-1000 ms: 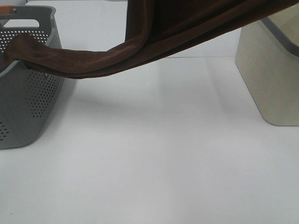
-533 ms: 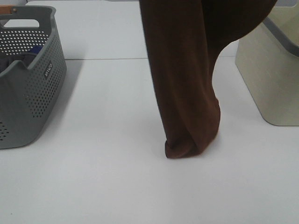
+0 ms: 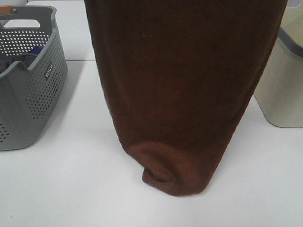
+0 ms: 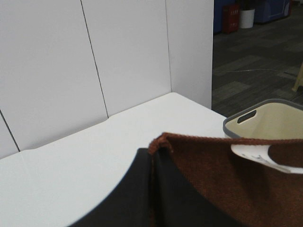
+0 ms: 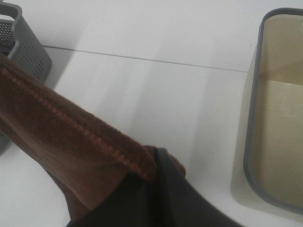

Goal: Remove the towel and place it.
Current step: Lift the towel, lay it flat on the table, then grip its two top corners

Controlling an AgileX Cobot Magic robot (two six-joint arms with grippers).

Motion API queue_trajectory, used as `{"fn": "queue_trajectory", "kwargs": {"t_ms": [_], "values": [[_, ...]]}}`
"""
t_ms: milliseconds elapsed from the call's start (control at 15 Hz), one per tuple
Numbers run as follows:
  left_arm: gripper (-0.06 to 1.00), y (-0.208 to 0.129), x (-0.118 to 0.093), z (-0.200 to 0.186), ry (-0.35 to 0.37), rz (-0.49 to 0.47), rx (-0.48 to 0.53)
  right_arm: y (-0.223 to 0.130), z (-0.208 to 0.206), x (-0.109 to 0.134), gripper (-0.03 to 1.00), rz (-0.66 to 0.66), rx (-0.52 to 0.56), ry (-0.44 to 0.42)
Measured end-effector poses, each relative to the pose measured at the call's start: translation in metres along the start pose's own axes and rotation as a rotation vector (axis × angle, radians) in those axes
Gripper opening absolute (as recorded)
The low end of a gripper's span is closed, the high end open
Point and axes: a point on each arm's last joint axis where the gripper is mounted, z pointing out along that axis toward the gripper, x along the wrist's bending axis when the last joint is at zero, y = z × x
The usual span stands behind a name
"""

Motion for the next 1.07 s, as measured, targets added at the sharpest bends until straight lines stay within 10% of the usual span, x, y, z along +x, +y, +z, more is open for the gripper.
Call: {"fn": "queue_trajectory", "kwargs": {"t_ms": [533,867,1067], "values": [[0.0,-0.062,0.058,0.085,0.164,0.018,-0.113,0.037,0.114,-0.006,0.0,-0.209,-0.235,-0.12],[0.0,-0.016,0.072,0.071,0.222,0.083,-0.456,0.099,0.055,0.003,0.0,-0.263,-0.676,-0.112],[0.0,0.019,0.07,0.057,0.231,0.161,-0.575,0.112,0.03,0.004,0.0,-0.299,-0.742,-0.136]]}}
